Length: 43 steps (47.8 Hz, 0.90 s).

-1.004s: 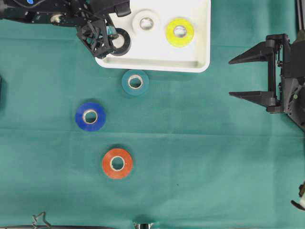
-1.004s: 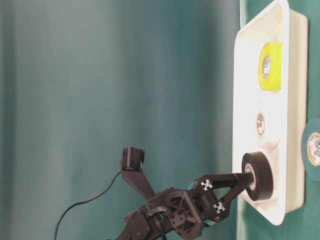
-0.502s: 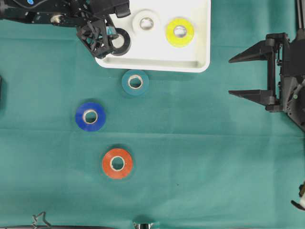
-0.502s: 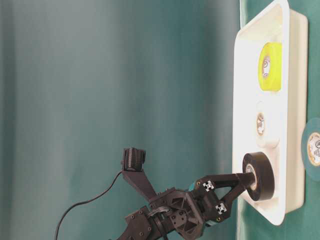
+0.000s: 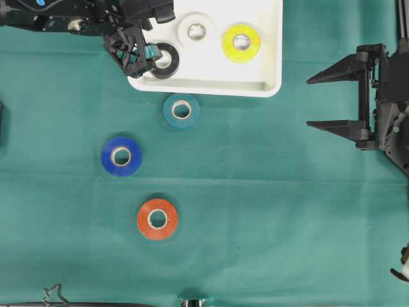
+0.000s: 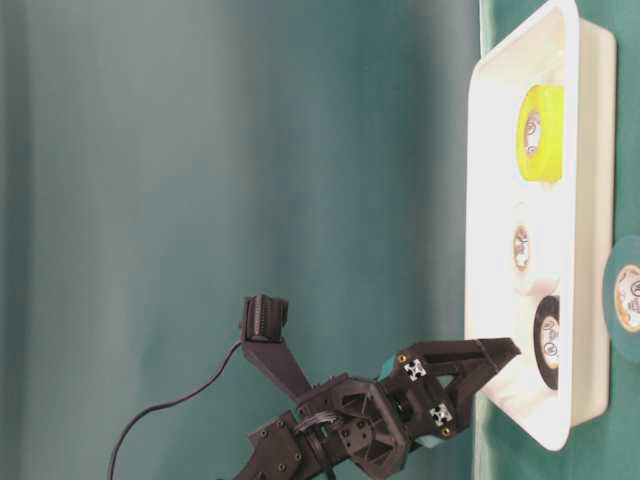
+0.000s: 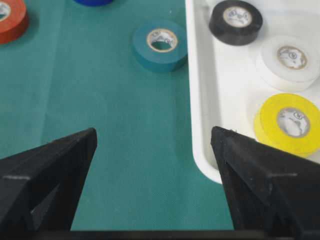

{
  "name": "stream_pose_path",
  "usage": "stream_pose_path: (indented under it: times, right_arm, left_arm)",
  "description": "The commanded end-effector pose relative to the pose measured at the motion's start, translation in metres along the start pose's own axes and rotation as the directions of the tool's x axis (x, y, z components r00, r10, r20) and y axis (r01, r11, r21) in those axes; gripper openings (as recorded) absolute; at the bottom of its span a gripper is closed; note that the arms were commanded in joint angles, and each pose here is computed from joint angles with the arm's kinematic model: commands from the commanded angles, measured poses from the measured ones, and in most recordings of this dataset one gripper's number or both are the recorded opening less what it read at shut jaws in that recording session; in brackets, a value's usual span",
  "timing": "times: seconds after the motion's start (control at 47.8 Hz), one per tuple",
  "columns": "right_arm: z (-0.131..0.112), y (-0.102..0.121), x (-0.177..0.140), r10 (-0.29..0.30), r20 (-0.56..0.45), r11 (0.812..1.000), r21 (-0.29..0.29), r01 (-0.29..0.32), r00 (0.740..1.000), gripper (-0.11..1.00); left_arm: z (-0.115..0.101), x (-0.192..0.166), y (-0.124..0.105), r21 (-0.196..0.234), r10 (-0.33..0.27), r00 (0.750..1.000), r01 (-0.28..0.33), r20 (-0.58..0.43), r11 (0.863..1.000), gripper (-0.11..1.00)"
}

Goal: Pick up the tape from a random location and place it into the white case.
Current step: 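Lower the black roll into the tray's left corner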

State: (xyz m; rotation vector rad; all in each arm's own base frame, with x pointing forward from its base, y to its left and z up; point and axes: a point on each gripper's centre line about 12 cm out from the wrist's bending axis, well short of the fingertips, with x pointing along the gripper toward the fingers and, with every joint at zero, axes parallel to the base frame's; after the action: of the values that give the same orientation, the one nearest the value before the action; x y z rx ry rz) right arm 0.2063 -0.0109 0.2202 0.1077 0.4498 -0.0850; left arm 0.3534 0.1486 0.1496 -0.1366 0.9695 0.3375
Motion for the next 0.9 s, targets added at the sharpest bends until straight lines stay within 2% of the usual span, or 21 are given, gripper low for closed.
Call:
stream_pose_path:
  times: [0.0, 0.418, 0.732, 0.878]
  right_arm:
    - [0.012, 0.001, -0.001, 0.002, 0.029, 1.0, 0.001, -0.002, 1.0, 0.87]
    - [0.012, 0.001, -0.001, 0.002, 0.029, 1.0, 0.001, -0.002, 1.0, 0.87]
    - [0.012, 0.001, 0.0, 0.001, 0.028, 1.0, 0.002, -0.001, 1.0, 0.87]
    - [0.013, 0.001, -0.001, 0.002, 0.031, 1.0, 0.001, -0.002, 1.0, 0.87]
  left_arm:
    - [0.01, -0.007, 0.001, 0.012, 0.002, 0.999, -0.002, 0.037, 1.0, 0.97]
    - [0.016, -0.014, 0.001, 0.02, 0.003, 0.999, -0.004, 0.054, 1.0, 0.96]
    - [0.045, -0.055, 0.003, 0.025, 0.007, 0.995, -0.009, 0.101, 1.0, 0.96]
    - [0.055, -0.064, 0.003, 0.041, 0.007, 0.994, -0.012, 0.112, 0.999, 0.96]
